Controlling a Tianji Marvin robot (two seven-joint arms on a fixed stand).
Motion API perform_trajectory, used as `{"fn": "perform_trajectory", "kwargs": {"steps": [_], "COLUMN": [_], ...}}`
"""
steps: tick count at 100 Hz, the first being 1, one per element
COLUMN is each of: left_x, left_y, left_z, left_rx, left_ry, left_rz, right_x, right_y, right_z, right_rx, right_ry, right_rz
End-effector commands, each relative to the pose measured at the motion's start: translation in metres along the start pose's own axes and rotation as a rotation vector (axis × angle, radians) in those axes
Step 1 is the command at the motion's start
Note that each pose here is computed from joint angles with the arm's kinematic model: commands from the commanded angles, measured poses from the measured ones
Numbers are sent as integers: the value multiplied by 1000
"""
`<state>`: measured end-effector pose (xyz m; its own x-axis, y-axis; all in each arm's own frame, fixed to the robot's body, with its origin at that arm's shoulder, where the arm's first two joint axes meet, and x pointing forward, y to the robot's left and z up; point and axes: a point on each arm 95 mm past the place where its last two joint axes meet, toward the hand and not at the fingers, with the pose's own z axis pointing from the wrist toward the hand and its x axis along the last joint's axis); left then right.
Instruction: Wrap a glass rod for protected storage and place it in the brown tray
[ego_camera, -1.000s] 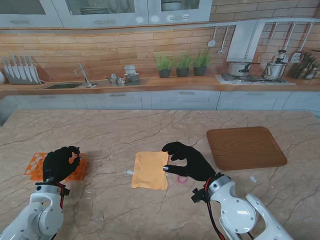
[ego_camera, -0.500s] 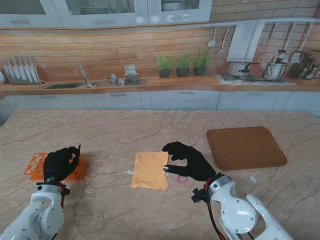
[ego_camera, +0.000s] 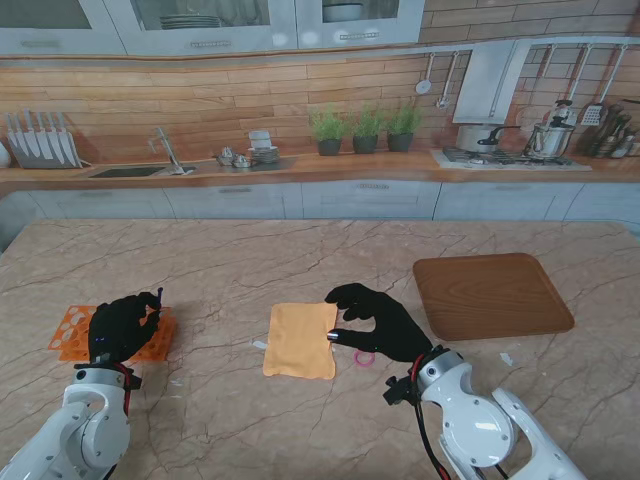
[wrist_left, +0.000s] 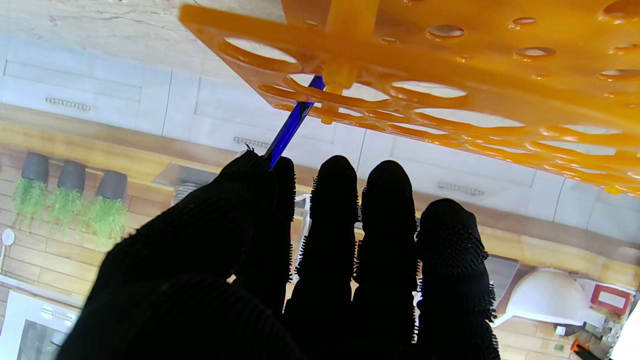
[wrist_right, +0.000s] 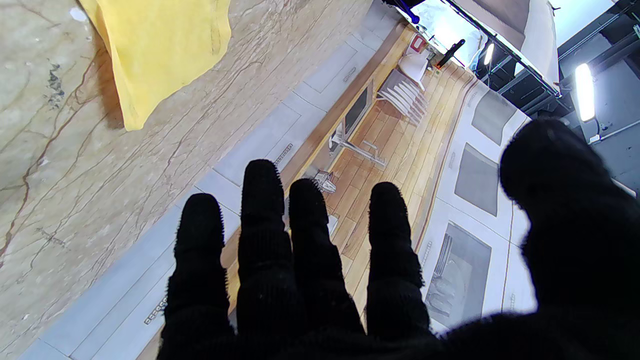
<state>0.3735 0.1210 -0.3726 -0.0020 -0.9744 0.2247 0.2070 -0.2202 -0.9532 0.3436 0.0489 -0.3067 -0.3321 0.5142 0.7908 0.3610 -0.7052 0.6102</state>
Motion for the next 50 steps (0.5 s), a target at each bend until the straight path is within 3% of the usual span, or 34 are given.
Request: {"fn": "perform_trajectory", "kwargs": {"steps": [1,50], "left_x": [2,1], "left_y": [3,3], "left_z": [-2,-2], "left_rx": [-10,9], "left_ry": [-3,-4], "left_rz": [-6,0], "right_x": [2,2], "right_y": [-2,-2], "right_z": [-1,0], "right_rx": [0,-2], "right_ry": [2,2], "right_rz": [8,9]}}
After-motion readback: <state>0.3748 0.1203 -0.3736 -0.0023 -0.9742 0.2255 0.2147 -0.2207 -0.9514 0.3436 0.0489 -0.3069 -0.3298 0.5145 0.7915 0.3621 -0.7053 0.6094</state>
